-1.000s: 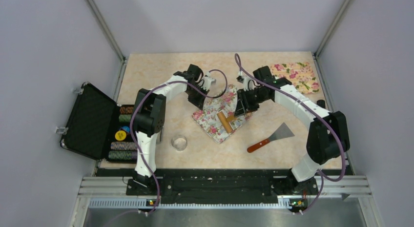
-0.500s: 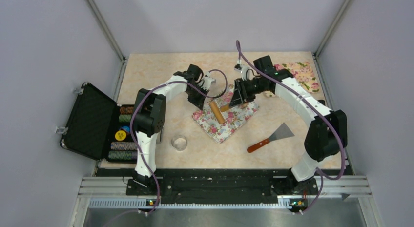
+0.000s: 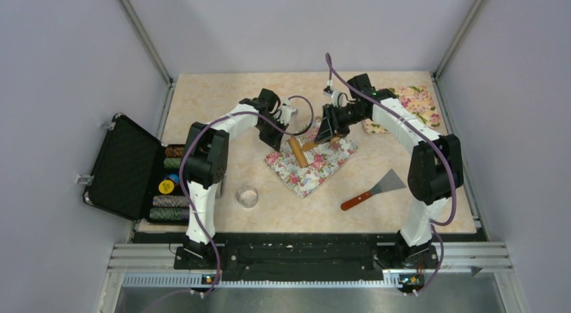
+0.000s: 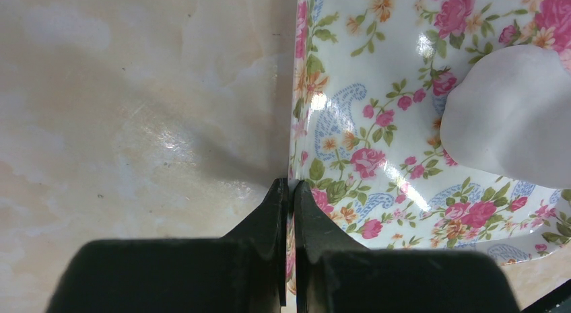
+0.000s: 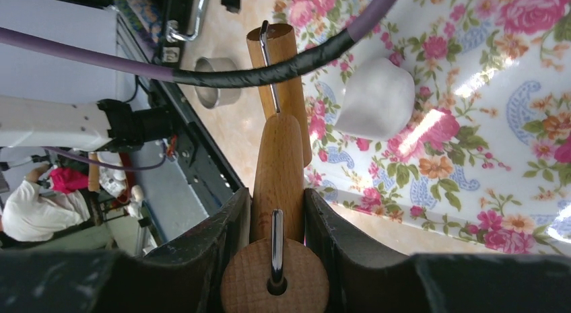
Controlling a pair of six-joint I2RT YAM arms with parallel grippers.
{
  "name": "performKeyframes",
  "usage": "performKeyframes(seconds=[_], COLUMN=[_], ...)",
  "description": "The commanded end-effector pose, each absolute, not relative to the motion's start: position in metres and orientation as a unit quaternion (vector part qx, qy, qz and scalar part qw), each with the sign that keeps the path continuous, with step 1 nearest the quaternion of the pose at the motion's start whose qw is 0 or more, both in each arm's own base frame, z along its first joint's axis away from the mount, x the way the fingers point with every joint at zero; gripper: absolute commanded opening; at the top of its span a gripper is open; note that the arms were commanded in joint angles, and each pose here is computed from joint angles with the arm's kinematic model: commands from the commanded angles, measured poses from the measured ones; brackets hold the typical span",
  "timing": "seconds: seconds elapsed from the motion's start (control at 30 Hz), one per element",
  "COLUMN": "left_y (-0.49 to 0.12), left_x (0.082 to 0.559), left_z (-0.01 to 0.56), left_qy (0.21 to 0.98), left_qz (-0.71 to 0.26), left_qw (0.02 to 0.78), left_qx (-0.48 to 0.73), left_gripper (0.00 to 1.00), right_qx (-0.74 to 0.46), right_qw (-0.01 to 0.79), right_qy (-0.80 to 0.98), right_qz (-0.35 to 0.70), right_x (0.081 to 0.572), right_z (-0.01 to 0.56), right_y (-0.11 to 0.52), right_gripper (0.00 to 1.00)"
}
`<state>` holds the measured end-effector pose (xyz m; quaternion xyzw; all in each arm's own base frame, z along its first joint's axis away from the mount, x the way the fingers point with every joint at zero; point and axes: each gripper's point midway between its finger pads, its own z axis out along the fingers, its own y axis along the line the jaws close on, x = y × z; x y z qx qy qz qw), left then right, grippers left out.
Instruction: Roll out the dumpling wrappers from the dough
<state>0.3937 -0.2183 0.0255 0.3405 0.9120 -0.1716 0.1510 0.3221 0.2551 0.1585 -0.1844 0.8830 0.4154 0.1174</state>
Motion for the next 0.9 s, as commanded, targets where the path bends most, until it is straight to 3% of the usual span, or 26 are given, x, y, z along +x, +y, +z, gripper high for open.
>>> performKeyframes(seconds=[0.0, 0.43, 0.87], left_y=[-0.213, -0.213, -0.213], left_x=[0.399, 0.400, 0.399], left_z=[0.013, 0.013, 0.013], left_qy=[0.917, 0.918, 0.918], left_qz=[-0.154, -0.153, -0.154], left_qw=[0.146, 0.146, 0.146], left_qx=[0.337, 0.337, 0.336], left_gripper=[0.00, 0.00, 0.00], right_qx=[-0.192, -0.137, -0.132], right_qw=[0.138, 0.134, 0.112], right_qy=[0.846, 0.881, 0.889], right_qz=[0.478, 0.433, 0.424], right_x=[0.332, 0.365, 0.333], right_z=[0.200, 0.165, 0.150], right_y=[0.267, 0.244, 0.232], right_gripper=[0.00, 0.00, 0.00])
